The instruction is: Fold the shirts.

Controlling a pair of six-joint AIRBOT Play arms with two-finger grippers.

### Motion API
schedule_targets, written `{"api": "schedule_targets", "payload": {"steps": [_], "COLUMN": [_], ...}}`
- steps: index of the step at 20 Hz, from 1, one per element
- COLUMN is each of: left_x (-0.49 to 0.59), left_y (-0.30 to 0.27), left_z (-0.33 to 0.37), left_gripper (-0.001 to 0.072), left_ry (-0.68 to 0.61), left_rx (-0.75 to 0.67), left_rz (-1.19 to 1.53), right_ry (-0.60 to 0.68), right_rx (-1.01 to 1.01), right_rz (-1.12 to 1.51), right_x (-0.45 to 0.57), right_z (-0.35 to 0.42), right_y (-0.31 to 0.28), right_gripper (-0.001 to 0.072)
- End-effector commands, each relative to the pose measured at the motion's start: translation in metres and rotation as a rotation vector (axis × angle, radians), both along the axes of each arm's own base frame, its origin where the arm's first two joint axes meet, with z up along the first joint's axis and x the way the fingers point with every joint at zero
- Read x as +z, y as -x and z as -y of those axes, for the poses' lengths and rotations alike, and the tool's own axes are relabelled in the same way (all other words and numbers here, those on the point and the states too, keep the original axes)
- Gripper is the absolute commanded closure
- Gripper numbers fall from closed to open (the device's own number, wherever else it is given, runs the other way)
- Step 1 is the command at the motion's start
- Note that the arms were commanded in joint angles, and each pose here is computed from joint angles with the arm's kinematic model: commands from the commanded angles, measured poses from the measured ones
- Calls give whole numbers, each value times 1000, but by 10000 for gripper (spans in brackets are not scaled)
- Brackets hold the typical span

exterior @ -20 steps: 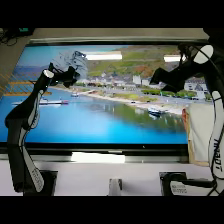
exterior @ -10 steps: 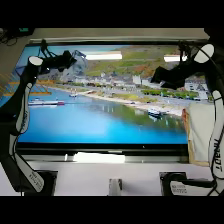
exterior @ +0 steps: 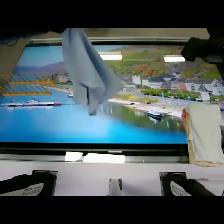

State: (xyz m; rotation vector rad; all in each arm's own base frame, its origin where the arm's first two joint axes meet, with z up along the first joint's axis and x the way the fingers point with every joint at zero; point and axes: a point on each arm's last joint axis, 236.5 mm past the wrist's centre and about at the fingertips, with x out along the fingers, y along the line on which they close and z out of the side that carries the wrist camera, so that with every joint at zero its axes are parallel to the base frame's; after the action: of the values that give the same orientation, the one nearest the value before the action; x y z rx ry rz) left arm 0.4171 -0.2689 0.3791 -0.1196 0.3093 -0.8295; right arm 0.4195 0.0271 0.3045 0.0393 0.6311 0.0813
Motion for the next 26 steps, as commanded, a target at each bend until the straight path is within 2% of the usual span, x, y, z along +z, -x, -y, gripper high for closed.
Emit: {"api": "schedule_targets", "payload": {"steps": [1,4,6,9,12,13,15,20,26], "left_x": [-57,-180,-264,-340,-334,-326,-311,-313,-328], "left_y": [45,69,90,105,96,90,80,87,113], "left_z": [40,82,96,94,84,77,52,25,40], "left_gripper": [677,676,676,675,676,676,676,676,676], "left_ry": [-144,-291,-385,-407,-389,-380,-389,-435,-498], "left_rx": [-27,-95,-125,-43,-14,-7,26,45,-30], "left_rz": [-125,-353,-504,-729,-732,-714,-689,-750,-752], "right_ry": [80,81,68,52,-35,-73,-147,-202,-526], "right_rx": [-91,-111,-103,-61,42,79,134,148,105], "right_rz": [236,240,103,-191,-432,-507,-674,-1019,-1152], "right_x": [83,95,66,0,-69,-95,-156,-293,-370], "right_z": [30,36,32,21,-12,-24,-45,-55,-111], "right_y": [55,95,108,116,111,111,120,184,238], "right_gripper": [227,227,228,228,210,161,108,109,110]}}
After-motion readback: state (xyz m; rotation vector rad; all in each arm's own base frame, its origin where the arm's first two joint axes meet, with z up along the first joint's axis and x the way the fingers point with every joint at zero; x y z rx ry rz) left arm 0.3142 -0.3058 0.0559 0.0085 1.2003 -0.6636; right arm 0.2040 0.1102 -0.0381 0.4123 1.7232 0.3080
